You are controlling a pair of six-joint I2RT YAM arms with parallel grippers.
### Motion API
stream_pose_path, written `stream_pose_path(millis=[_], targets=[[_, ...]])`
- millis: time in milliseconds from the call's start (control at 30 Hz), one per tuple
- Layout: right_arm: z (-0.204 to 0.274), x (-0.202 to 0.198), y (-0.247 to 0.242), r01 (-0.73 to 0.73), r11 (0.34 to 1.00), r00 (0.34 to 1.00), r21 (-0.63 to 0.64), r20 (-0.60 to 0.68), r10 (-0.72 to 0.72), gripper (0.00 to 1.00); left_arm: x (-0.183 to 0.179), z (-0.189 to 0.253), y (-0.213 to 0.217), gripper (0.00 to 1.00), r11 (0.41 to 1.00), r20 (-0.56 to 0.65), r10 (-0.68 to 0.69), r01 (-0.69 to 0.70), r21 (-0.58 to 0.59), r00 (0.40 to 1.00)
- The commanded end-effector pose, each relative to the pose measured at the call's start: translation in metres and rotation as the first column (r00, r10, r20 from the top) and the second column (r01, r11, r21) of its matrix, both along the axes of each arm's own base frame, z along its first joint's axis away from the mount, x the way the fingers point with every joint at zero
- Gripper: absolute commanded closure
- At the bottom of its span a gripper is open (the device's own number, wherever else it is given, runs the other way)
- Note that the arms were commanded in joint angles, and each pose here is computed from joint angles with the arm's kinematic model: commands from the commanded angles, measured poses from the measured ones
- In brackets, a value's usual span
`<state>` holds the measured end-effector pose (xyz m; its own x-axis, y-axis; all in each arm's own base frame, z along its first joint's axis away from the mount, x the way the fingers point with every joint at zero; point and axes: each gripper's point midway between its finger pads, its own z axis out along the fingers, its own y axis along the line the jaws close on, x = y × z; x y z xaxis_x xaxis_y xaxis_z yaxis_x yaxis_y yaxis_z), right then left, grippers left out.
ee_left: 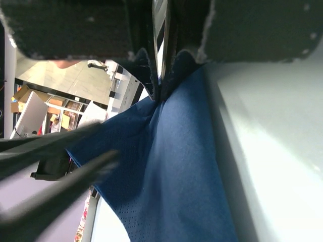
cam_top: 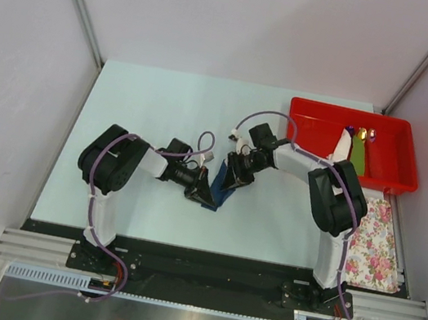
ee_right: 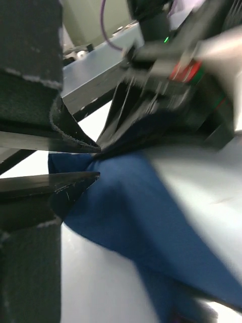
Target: Place the utensils on the paper napkin and roll it up
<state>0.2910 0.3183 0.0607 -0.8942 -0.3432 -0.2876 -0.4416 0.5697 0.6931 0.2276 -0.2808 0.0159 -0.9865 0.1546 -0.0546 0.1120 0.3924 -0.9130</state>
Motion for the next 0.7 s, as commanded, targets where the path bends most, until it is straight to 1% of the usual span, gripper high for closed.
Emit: stream_pose_path(millis=[0,200,300,400,433,500,567,667], targets=[[-0.034,-0.022,-0.019,-0.046,0.995,0.997,-0.094,-0.061,0.041,0.74,-0.003,-0.033,0.012,0.85,0.992,-0.005,0.033,-0.032,0.122,0.999],[-0.063,-0.028,-0.03,-0.084,0.979,0.995,-0.188,-0.061,0.074,0.74,-0.003,-0.025,0.011,0.71,0.995,0.012,0.035,-0.036,0.095,0.999],[-0.066,-0.031,-0.036,-0.106,0.973,0.994,-0.206,-0.055,0.096,0.73,-0.002,-0.025,0.012,0.68,0.995,0.001,0.045,-0.045,0.091,0.999],[-0.067,-0.034,-0.039,-0.105,0.969,0.994,-0.223,-0.052,0.096,0.7,0.001,-0.012,0.009,0.67,0.998,0.009,0.05,-0.05,0.036,0.999],[-0.069,-0.034,-0.041,-0.119,0.966,0.993,-0.228,-0.037,0.114,0.7,0.003,0.002,0.003,0.67,0.999,0.057,0.031,-0.03,-0.015,0.998],[-0.072,-0.034,-0.041,-0.122,0.964,0.992,-0.237,-0.035,0.117,0.7,0.005,0.03,-0.005,0.67,0.997,0.159,0.006,0.006,-0.071,0.987],[-0.074,-0.033,-0.042,-0.124,0.96,0.992,-0.249,-0.029,0.12,0.7,0.005,0.054,-0.011,0.67,0.992,0.214,-0.012,0.038,-0.121,0.977],[-0.076,-0.032,-0.042,-0.125,0.959,0.992,-0.255,-0.025,0.123,0.7,0.006,0.066,-0.013,0.67,0.989,0.225,-0.01,0.043,-0.141,0.974]])
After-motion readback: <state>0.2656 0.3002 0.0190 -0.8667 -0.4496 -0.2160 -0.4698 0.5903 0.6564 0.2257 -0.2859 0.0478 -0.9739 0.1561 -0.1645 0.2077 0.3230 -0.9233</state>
